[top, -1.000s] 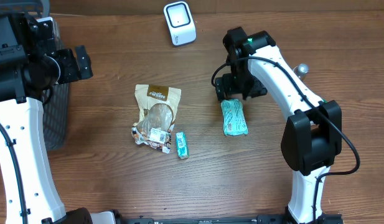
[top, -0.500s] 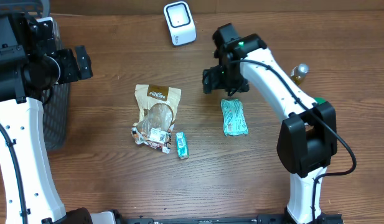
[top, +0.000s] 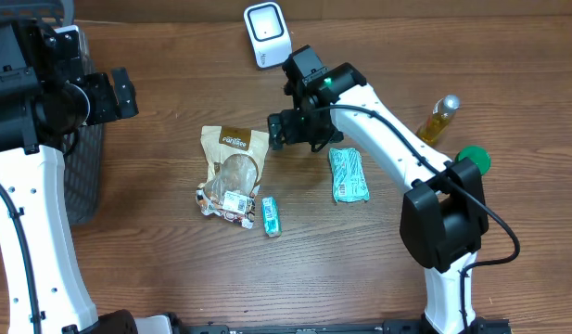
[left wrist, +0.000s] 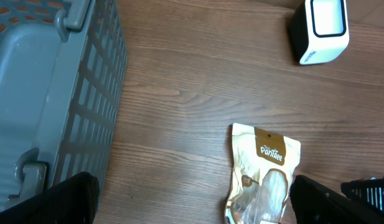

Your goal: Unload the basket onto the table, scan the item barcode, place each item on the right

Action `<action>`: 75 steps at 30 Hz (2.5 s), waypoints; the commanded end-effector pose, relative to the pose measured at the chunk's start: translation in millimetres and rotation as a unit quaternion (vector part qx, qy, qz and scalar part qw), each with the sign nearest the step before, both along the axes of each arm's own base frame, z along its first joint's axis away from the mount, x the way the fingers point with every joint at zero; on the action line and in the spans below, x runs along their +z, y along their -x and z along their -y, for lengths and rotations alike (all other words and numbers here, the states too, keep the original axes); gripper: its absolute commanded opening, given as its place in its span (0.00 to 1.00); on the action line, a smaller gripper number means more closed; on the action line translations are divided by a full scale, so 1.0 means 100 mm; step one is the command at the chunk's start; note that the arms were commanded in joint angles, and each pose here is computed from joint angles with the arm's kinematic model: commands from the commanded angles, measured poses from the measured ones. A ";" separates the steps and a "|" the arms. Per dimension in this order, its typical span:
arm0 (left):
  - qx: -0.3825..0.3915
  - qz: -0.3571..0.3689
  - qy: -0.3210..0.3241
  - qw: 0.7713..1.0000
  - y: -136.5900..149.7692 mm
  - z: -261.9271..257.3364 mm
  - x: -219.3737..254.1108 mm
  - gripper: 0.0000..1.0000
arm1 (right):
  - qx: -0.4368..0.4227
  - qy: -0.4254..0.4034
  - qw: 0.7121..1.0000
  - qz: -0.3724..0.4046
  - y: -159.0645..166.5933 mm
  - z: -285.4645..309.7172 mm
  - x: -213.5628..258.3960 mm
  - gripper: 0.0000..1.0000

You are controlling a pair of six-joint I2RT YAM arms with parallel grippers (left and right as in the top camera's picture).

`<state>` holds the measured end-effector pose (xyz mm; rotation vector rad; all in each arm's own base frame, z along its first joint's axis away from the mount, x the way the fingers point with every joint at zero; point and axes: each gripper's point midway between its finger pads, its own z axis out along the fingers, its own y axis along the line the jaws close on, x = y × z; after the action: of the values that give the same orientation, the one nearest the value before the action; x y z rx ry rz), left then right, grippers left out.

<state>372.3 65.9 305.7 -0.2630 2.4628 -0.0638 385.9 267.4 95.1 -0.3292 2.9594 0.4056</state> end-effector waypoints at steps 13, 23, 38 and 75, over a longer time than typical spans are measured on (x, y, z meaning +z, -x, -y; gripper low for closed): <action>0.002 0.006 0.000 1.000 -0.02 0.00 0.04 1.00 | -0.006 0.006 1.000 0.008 -0.03 0.00 0.00 0.24; 0.002 0.006 0.000 1.000 -0.02 0.00 0.04 1.00 | -0.079 0.072 0.994 0.015 -0.07 0.27 -0.13 0.18; 0.002 0.006 0.000 1.000 -0.02 0.00 0.04 1.00 | -0.086 0.120 0.989 -0.014 0.12 0.55 -0.68 0.19; 0.002 0.006 0.000 1.000 -0.02 0.00 0.04 0.99 | -0.184 0.092 0.972 -0.109 0.27 0.84 -0.75 0.18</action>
<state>372.3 65.9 305.7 -0.2630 2.4628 -0.0638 367.5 174.5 27.7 0.1777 3.1351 0.0497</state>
